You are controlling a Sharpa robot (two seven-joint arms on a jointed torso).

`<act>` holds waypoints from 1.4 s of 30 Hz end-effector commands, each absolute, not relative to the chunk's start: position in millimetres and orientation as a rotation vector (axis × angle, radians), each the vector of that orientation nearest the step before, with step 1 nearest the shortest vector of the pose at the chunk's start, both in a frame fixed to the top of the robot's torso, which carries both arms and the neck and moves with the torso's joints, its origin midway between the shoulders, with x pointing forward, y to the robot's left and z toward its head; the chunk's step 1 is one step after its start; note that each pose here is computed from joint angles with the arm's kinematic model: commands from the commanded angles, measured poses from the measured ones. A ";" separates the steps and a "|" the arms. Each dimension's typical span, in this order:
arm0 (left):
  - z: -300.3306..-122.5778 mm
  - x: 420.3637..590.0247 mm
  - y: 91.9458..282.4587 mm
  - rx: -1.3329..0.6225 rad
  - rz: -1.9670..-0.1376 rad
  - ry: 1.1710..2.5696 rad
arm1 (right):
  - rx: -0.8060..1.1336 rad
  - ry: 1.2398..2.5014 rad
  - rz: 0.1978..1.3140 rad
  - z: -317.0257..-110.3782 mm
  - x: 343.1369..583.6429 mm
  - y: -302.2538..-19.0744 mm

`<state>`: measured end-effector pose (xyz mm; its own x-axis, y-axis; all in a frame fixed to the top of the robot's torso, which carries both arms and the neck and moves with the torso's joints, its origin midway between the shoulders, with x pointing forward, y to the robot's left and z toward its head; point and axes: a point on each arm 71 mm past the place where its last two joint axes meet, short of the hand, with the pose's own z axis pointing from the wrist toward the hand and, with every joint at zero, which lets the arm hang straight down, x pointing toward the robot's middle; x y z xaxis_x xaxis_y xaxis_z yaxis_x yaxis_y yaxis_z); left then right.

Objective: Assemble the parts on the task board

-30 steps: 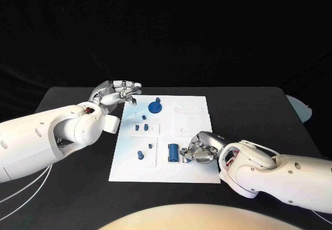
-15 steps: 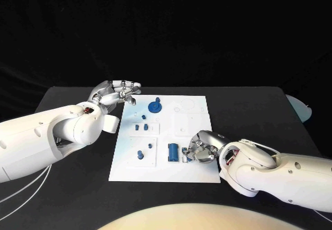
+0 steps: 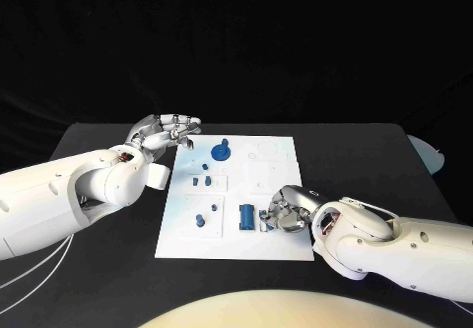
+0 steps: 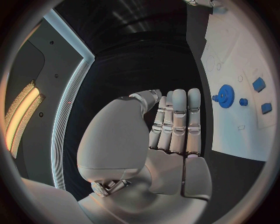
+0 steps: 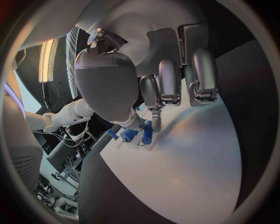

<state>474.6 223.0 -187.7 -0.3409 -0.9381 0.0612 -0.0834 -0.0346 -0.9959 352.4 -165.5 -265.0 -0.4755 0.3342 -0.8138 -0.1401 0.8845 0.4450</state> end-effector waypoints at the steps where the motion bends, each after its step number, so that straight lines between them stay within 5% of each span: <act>1: -187.5 473.6 220.8 -1.107 -1.485 1.507 | 0.124 2.003 0.562 -266.6 350.3 -163.9; 42: -187.6 473.2 221.6 -1.108 -1.484 1.510 | 0.153 2.003 0.632 -262.5 346.4 -170.6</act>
